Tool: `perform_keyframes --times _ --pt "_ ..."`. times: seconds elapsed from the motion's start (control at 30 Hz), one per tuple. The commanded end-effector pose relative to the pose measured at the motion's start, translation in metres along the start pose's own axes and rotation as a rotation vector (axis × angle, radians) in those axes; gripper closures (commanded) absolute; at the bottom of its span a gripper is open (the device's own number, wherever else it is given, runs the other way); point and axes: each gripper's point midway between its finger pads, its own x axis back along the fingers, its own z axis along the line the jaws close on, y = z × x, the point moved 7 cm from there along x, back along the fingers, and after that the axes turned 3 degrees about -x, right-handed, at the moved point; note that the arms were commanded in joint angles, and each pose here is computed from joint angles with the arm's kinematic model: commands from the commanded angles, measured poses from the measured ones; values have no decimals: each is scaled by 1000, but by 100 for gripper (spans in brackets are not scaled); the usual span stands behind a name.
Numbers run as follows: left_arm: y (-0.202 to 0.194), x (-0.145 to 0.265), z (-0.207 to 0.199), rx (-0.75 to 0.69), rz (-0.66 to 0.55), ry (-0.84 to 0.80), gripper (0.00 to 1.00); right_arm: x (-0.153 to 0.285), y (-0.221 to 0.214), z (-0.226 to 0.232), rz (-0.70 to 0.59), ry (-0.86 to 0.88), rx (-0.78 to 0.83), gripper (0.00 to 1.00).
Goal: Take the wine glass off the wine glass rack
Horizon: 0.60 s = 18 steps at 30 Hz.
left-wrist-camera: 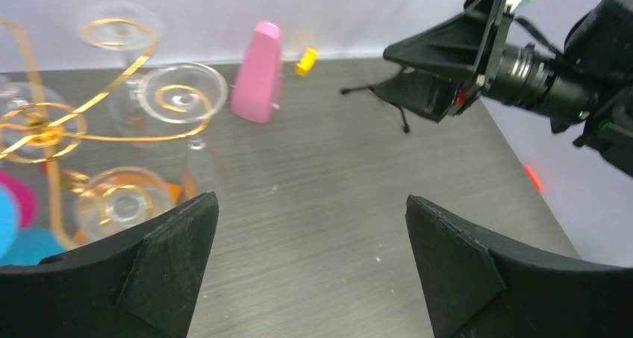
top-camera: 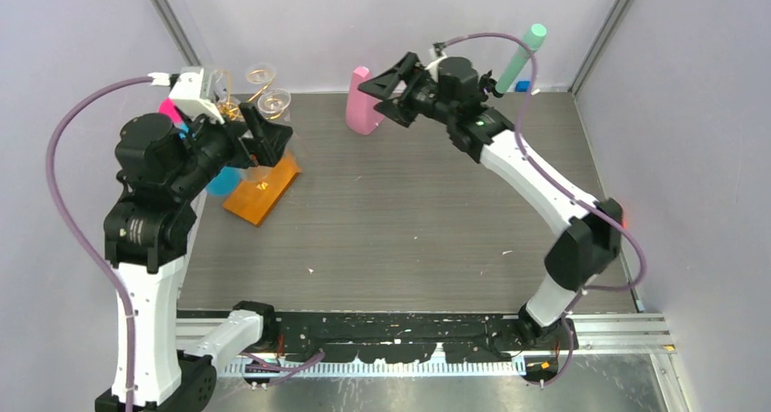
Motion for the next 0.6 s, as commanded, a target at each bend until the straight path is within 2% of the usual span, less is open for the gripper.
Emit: perform_keyframes --times 0.0,0.13,0.23,0.33,0.4,0.57 --pt "20 24 14 -18 -141 212 0 -29 -2 52 -62 137 -55 22" --pt "17 34 16 -28 -179 243 0 -69 -17 52 -9 138 -49 23" --pt "14 38 18 -25 -216 255 0 -83 -21 61 0 131 -22 27" --pt "13 39 23 -21 -226 301 0 -108 -28 49 44 96 -38 33" --pt "12 40 23 -20 -231 305 0 -117 -32 47 73 91 -47 38" --pt "10 36 24 -6 -247 304 0 -129 -38 46 116 100 -50 38"
